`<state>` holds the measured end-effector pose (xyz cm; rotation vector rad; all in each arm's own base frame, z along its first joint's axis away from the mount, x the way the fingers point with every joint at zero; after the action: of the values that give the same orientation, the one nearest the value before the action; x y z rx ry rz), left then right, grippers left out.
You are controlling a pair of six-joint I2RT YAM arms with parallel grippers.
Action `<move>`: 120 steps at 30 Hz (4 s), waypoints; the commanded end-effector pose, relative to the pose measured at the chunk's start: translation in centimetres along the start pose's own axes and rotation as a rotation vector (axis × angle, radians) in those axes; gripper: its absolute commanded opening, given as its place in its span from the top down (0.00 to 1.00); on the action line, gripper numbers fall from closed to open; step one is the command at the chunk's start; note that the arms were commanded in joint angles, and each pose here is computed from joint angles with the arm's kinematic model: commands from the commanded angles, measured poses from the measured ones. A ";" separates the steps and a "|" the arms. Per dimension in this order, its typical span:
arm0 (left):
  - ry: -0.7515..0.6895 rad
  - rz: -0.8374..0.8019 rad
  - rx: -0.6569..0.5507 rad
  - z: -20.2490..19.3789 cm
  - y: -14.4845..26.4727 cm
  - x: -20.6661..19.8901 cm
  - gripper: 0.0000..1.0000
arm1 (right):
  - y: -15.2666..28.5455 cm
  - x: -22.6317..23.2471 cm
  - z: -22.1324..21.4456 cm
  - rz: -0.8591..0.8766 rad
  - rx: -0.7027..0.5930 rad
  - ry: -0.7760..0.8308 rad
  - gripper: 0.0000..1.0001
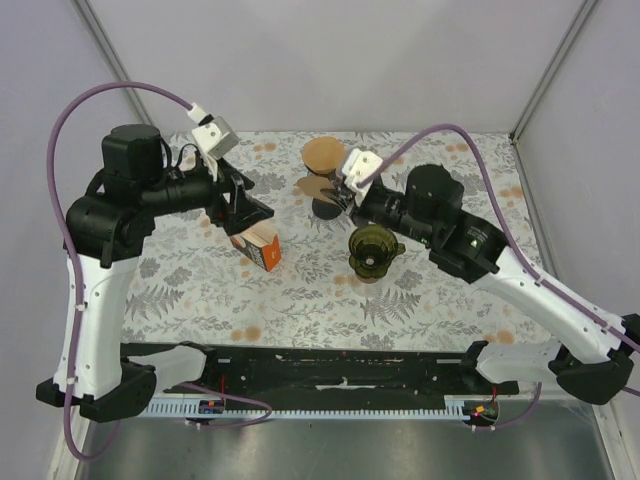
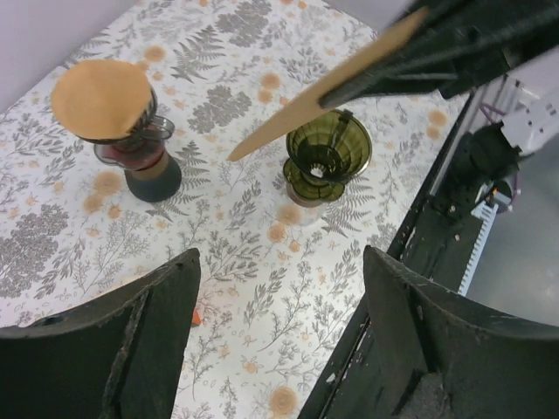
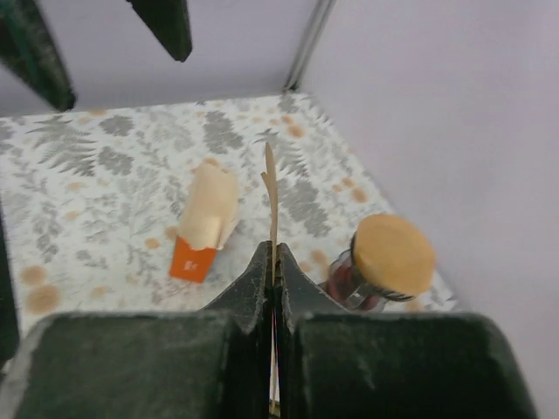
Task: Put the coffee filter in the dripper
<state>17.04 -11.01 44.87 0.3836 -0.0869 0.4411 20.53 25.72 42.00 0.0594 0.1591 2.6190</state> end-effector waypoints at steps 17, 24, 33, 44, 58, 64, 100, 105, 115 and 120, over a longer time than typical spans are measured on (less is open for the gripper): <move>0.494 -0.245 -0.291 5.8 -4.1 4.0 0.09 | -0.9 0.8 3.7 -0.671 -0.538 1.100 1.00; 0.529 -0.271 -0.287 5.0 -4.9 4.3 0.08 | -2.1 1.3 3.1 -0.707 -0.517 1.174 1.00; 0.523 -0.278 -0.287 4.9 -5.1 4.5 0.07 | -2.8 1.7 2.2 -0.727 -0.459 1.255 1.00; 0.479 -0.219 -0.324 5.4 -4.2 5.8 0.07 | -2.6 1.4 1.9 -0.746 -0.421 1.270 1.00; 0.538 -0.326 -0.251 2.6 -6.7 4.5 0.68 | -3.1 2.0 1.6 -0.737 -0.438 1.299 1.00; 0.536 -0.357 -0.238 1.8 -7.0 4.0 0.98 | -2.9 1.7 1.4 -0.704 -0.448 1.194 1.00; -0.199 -0.142 0.047 -0.3 -2.7 0.4 0.98 | 2.1 -0.4 3.0 0.359 -0.096 -0.072 0.03; -0.205 -0.171 0.020 0.1 -2.2 -0.4 0.98 | 1.2 -0.4 2.2 0.396 -0.064 -0.099 0.03; -0.189 -0.216 -0.023 0.8 -2.1 -1.0 0.98 | -0.6 0.9 1.7 0.636 -0.015 -0.172 0.47; -0.163 -0.260 -0.062 1.3 -2.1 -1.5 0.98 | -0.8 0.9 1.3 0.652 -0.004 -0.171 0.81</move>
<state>17.85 -13.51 43.45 0.4415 -0.1740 0.2034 21.01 27.07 41.62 0.4287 0.1310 3.1658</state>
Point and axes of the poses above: each gripper's point midway between its finger pads, its own y axis back along the fingers, its own x axis along the line the jaws close on, z = x × y, the point moved 8 cm from there along y, back along the fingers, and after that the axes turned 15 degrees about -y, right-handed, at the moved point
